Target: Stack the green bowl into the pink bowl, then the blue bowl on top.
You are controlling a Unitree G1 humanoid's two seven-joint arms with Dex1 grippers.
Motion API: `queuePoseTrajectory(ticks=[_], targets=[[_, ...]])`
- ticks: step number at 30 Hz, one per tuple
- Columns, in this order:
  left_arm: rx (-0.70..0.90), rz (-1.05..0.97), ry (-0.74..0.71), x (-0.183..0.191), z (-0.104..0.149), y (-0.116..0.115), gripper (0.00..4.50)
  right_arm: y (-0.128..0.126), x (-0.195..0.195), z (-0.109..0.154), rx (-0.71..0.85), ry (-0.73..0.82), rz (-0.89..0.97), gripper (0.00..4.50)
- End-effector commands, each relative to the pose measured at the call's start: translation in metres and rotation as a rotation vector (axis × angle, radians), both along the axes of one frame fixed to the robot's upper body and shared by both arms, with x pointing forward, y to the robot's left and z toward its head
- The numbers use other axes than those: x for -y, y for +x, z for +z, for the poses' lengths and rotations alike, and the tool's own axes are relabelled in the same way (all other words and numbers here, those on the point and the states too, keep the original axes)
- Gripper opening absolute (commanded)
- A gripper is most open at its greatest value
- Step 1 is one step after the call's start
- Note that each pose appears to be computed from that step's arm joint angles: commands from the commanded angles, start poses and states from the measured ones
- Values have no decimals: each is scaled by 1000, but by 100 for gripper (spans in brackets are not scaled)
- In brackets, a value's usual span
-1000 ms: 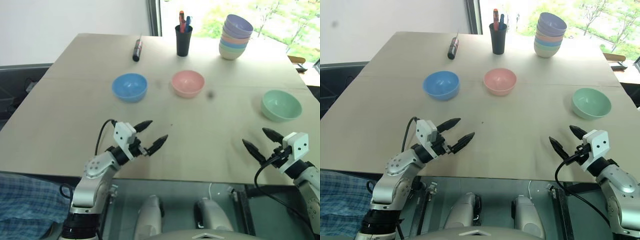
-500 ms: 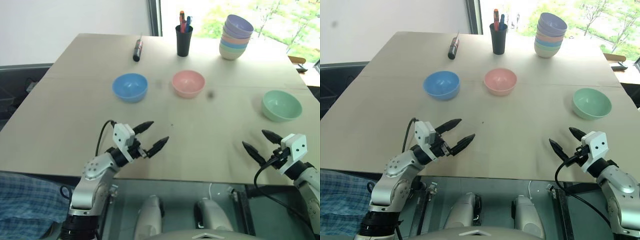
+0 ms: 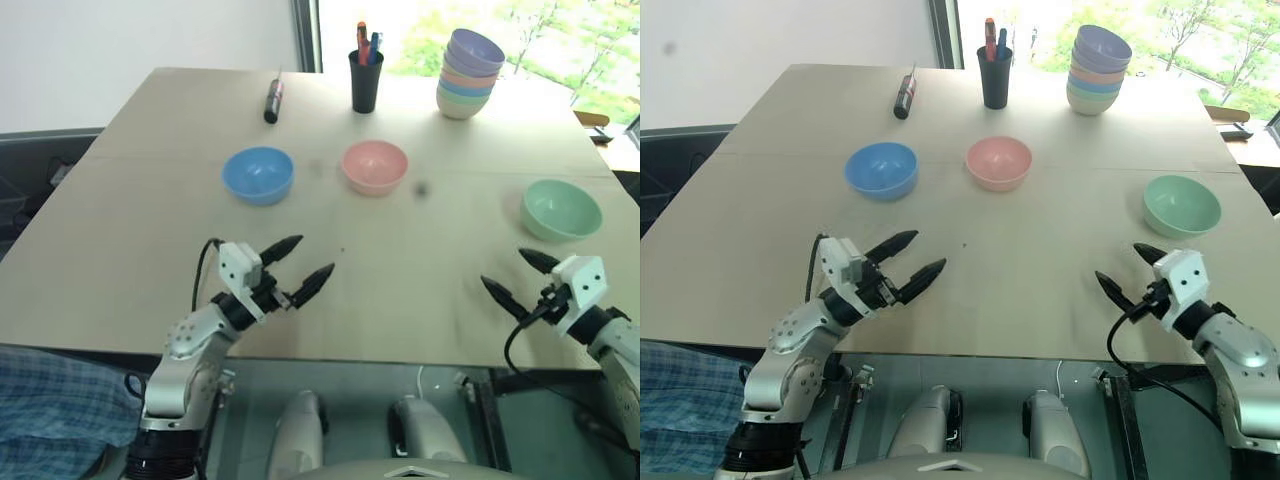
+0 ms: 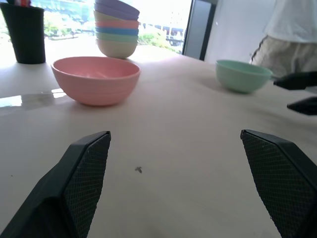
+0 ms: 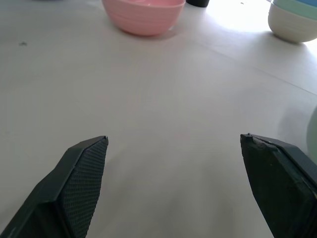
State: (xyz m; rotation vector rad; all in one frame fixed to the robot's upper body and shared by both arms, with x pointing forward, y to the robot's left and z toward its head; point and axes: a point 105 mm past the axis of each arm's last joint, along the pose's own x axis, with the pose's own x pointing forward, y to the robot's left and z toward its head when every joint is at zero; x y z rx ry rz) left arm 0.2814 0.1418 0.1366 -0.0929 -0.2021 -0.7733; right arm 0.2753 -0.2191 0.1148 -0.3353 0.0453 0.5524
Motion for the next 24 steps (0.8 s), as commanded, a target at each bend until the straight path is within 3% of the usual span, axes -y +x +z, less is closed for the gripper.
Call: queuePoseTrajectory(ticks=[1, 6, 15, 24], targets=[[79, 65, -65, -9, 24, 4, 444, 12, -10, 15, 40, -85, 45, 450], [58, 128, -67, -16, 17, 5, 444, 38, -46, 28, 60, -217, 170, 450], [31, 145, -39, -20, 8, -6, 444, 111, -99, 56, 52, -422, 258, 450], [18, 228, -17, -28, 0, -29, 444, 149, -136, 68, 78, -555, 334, 450]])
